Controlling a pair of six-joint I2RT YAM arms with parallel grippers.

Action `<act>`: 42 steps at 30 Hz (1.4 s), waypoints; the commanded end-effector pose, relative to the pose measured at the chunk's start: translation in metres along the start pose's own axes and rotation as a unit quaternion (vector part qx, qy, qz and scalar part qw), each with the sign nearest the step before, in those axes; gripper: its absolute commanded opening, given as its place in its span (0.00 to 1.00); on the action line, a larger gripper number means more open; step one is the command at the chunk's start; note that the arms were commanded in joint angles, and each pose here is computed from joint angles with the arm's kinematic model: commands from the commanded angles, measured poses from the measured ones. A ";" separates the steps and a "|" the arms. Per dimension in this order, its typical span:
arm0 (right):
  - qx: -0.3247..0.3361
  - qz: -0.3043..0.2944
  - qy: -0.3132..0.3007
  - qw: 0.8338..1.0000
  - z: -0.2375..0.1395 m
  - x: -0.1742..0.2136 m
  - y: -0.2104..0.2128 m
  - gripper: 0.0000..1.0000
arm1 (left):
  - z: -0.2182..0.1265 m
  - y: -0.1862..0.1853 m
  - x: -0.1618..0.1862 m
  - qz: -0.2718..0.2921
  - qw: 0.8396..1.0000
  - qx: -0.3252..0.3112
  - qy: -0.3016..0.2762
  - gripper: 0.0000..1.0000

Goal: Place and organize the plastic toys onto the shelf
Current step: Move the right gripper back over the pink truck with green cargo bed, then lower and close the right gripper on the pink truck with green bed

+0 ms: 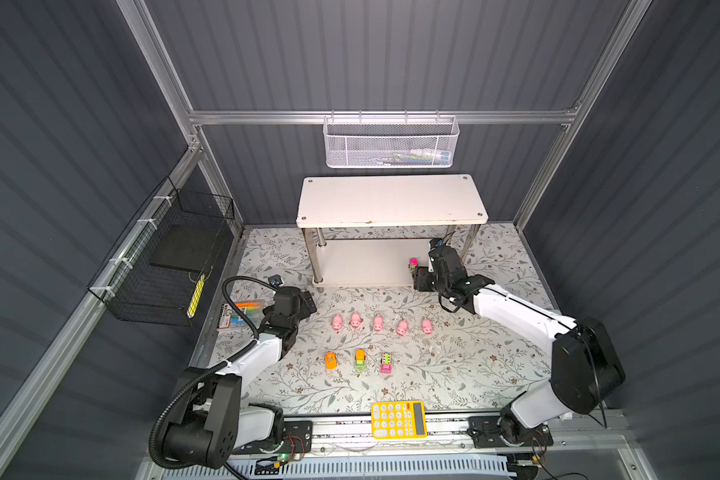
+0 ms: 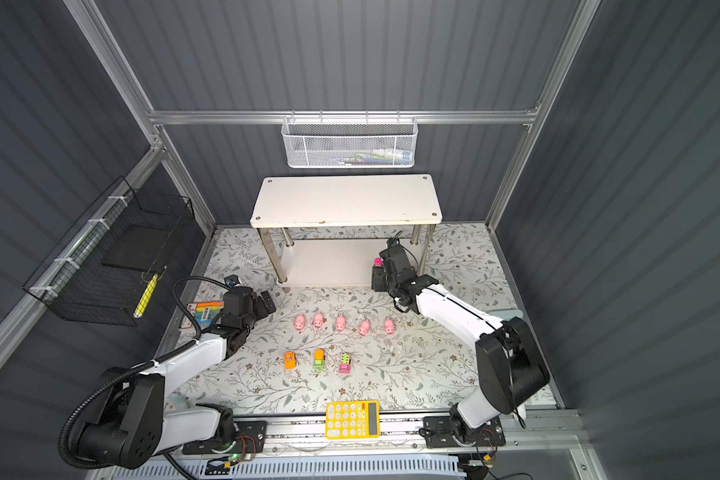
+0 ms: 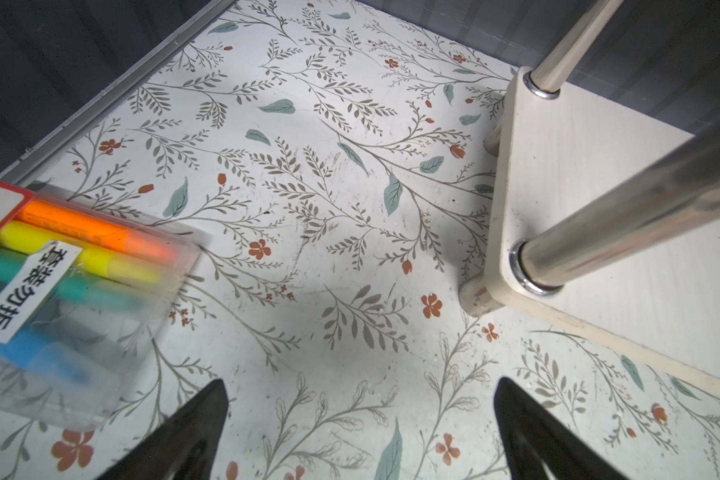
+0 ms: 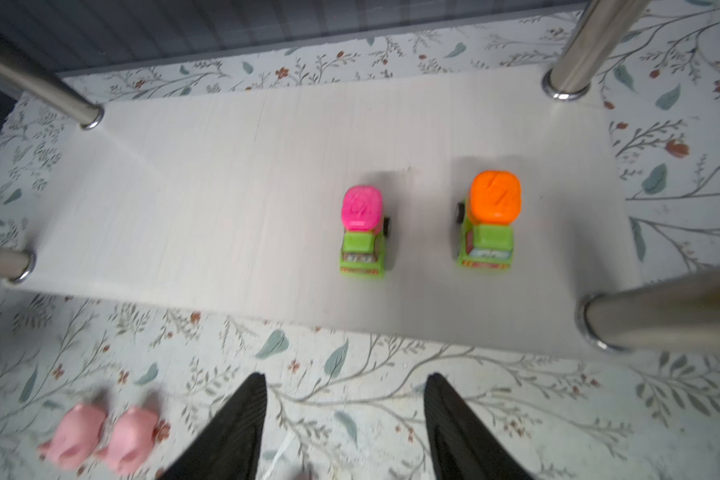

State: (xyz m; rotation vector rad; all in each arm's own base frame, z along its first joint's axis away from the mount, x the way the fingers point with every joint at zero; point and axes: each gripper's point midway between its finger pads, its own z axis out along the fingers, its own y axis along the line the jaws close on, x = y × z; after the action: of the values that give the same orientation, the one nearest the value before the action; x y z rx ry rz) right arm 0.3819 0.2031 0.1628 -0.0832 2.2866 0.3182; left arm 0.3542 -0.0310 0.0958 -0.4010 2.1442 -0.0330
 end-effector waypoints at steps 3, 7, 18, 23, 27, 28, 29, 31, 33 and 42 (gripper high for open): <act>-0.037 -0.015 0.029 0.999 -0.036 0.038 0.030 0.65 | -0.005 0.004 -0.002 -0.005 1.000 -0.008 -0.005 1.00; -0.051 -0.035 0.089 0.994 -0.057 0.081 0.049 0.66 | -0.007 0.004 -0.002 -0.005 1.000 -0.005 -0.006 1.00; -0.101 -0.060 0.251 0.961 -0.074 0.179 0.101 0.66 | -0.019 0.007 -0.004 -0.014 1.000 0.000 -0.011 1.00; -0.097 -0.074 0.284 0.951 -0.076 0.196 0.106 0.65 | -0.023 0.006 -0.005 -0.018 1.000 0.005 -0.014 1.00; -0.091 -0.084 0.317 0.940 -0.075 0.212 0.110 0.65 | -0.023 0.005 -0.006 -0.019 1.000 0.009 -0.015 1.00; -0.091 -0.087 0.322 0.938 -0.075 0.215 0.111 0.65 | -0.023 0.005 -0.005 -0.020 1.000 0.009 -0.014 1.00; -0.092 -0.091 0.326 0.936 -0.076 0.218 0.113 0.65 | -0.023 0.005 -0.005 -0.021 1.000 0.009 -0.014 1.00; -0.091 -0.097 0.336 0.933 -0.074 0.222 0.116 0.65 | -0.022 0.005 -0.003 -0.022 1.000 0.010 -0.013 1.00; -0.086 -0.100 0.347 0.928 -0.071 0.227 0.118 0.64 | -0.021 0.005 -0.002 -0.022 1.000 0.011 -0.012 1.00; -0.063 -0.114 0.377 0.917 -0.057 0.246 0.114 0.63 | -0.019 0.007 0.001 -0.020 1.000 0.006 -0.009 1.00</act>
State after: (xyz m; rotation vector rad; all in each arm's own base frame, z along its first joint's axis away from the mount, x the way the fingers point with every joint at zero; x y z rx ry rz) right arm 0.1585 0.3079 0.0411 -0.6149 2.9504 0.3745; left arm 0.3397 -0.0275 0.1124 -0.4274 2.1002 -0.0661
